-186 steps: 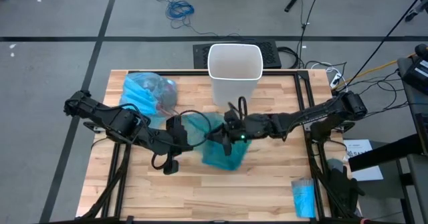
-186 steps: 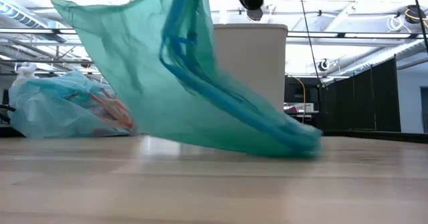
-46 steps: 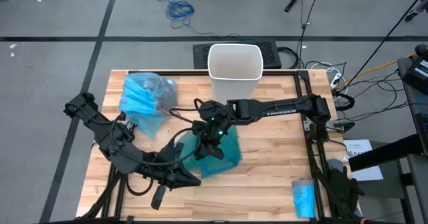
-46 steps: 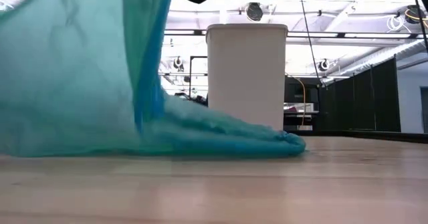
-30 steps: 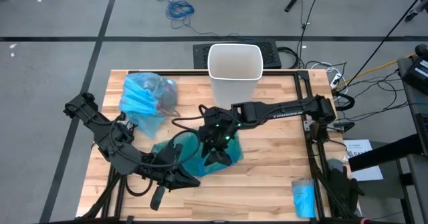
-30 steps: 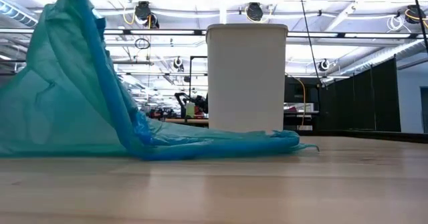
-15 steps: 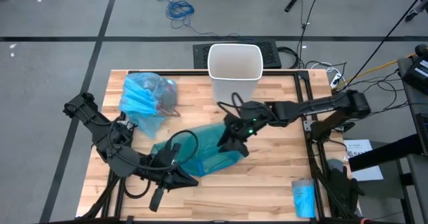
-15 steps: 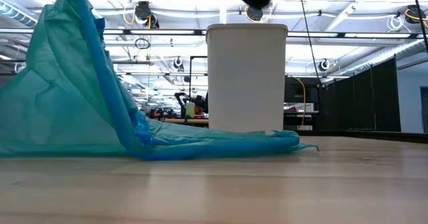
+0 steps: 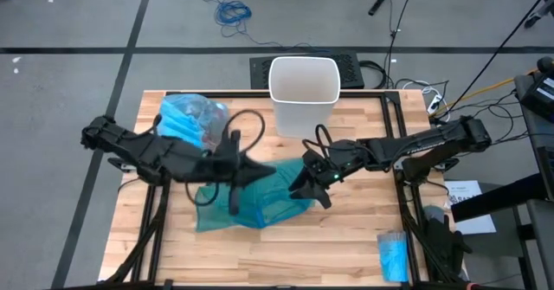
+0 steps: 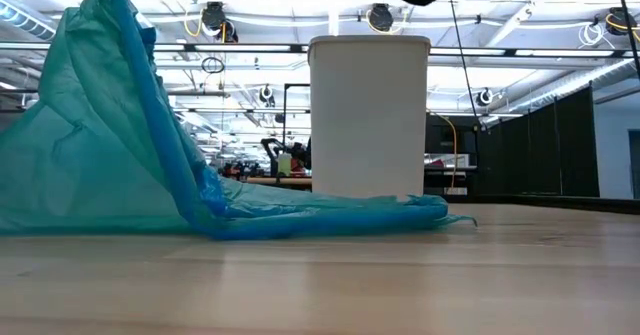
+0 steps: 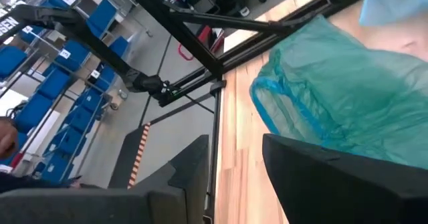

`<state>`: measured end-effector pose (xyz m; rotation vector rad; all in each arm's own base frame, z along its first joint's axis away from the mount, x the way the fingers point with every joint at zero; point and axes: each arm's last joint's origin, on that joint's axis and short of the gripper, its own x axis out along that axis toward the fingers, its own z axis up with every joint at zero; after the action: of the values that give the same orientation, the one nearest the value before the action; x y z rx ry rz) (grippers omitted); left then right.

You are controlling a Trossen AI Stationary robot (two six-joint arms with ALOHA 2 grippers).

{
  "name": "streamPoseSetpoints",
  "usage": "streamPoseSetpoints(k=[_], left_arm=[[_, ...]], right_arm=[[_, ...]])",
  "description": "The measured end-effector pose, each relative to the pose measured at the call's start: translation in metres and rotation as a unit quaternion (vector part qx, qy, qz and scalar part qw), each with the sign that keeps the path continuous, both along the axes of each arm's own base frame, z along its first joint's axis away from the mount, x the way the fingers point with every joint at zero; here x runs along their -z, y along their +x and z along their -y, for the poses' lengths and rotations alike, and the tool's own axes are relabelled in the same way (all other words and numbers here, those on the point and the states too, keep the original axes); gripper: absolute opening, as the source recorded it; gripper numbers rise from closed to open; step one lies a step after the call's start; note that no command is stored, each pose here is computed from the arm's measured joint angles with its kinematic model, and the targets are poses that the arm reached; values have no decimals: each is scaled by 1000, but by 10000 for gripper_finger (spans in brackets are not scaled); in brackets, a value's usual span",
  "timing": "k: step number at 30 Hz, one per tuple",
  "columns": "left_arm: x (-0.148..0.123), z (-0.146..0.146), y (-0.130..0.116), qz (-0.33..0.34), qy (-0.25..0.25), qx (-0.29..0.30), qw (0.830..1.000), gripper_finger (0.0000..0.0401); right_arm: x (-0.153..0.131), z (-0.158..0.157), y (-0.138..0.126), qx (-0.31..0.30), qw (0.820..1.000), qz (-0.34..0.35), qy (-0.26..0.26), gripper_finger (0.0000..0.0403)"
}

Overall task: Place trash/remove bag and relplace
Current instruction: Insert the new blue trash bag into the white trash bin

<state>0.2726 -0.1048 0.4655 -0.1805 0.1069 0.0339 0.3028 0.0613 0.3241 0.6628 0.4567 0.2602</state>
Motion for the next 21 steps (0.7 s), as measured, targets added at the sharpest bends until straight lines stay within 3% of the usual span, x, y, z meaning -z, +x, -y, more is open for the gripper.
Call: streamPoseSetpoints(k=[5, 11, 16, 21], left_arm=[[0, -17, 8, 3, -1, -33, 999, 0], [0, -20, 23, 42, -34, -46, 998, 0], [0, -18, 30, 60, -114, -49, 990, 0], [1, -18, 30, 60, -124, -50, 989, 0]], right_arm=[[-8, 4, -7, -9, 999, 24, -34, 132], [-15, 19, -14, -69, 994, 51, -64, 132], [-15, 31, -13, -53, 995, 51, -65, 132], [-16, 40, -12, -29, 997, 45, -48, 132]])
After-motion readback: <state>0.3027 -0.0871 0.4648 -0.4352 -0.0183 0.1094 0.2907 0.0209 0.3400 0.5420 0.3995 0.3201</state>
